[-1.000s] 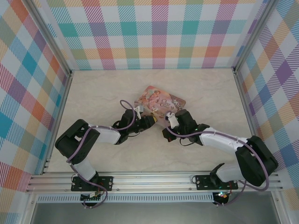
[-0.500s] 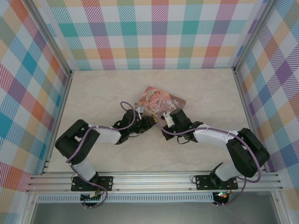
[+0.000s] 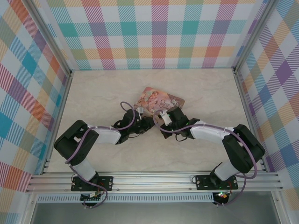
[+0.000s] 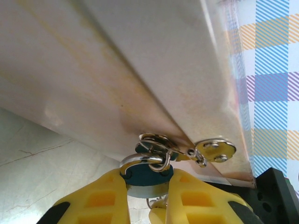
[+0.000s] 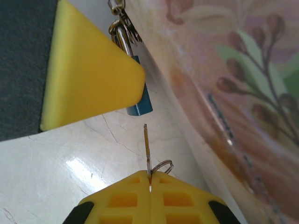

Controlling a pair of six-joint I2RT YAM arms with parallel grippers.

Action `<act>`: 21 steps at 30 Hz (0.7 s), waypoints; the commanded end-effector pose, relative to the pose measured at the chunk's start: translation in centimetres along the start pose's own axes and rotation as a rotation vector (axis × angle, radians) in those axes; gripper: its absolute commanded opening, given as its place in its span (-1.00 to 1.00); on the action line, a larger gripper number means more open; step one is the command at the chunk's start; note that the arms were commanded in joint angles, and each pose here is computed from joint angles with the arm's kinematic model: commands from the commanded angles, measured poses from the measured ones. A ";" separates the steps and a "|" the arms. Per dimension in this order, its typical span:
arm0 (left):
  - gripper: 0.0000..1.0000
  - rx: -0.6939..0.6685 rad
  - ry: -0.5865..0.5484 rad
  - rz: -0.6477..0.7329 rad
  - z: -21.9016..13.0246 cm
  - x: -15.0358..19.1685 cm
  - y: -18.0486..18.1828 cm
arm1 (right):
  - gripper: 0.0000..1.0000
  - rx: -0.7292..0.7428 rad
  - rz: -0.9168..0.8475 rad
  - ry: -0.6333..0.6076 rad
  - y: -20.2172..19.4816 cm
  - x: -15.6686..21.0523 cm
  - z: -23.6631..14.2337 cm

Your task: Unlock the padlock with the key

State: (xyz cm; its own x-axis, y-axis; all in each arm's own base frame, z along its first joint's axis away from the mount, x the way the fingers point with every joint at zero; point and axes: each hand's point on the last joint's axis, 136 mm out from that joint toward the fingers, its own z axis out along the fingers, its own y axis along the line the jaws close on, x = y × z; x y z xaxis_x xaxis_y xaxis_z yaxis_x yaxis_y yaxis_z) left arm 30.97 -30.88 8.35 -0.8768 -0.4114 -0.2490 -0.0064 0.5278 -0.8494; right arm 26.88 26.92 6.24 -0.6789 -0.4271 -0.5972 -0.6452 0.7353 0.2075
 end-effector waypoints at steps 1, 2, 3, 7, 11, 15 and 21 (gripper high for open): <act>-0.85 0.117 -0.030 0.044 -0.8 -0.8 -4.4 | -0.92 -0.036 -0.039 0.003 0.9 -0.6 0.3; -0.85 0.116 -0.030 0.041 -0.8 -0.8 -4.3 | -0.92 -0.034 -0.041 0.003 0.8 -0.6 0.4; -0.86 0.118 -0.031 0.038 -0.9 -0.8 -4.4 | -0.92 -0.034 -0.046 0.006 0.9 -0.6 0.4; -0.88 0.129 -0.032 0.026 -1.0 -0.9 -4.9 | -0.92 -0.026 -0.058 0.014 0.8 -0.3 0.6; -0.89 0.131 -0.034 0.027 -1.2 -0.9 -5.3 | -0.92 -0.026 -0.064 0.020 0.9 -0.1 0.7; -0.90 0.129 -0.035 0.022 -1.2 -0.9 -5.4 | -0.92 -0.011 -0.075 0.020 1.1 -0.1 0.8; -0.91 0.132 -0.046 -0.012 -1.4 -1.2 -5.7 | -0.92 0.022 -0.069 -0.003 0.7 -0.3 -0.1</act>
State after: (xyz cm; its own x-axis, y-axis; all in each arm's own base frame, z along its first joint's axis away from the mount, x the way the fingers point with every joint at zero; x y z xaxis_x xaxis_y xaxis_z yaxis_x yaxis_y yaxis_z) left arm 30.81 -30.33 8.31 -0.8707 -0.4445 -0.2106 -0.0658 0.5296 -0.8457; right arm 26.76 27.33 5.86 -0.6510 -0.4676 -0.5980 -0.6696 0.7248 0.1622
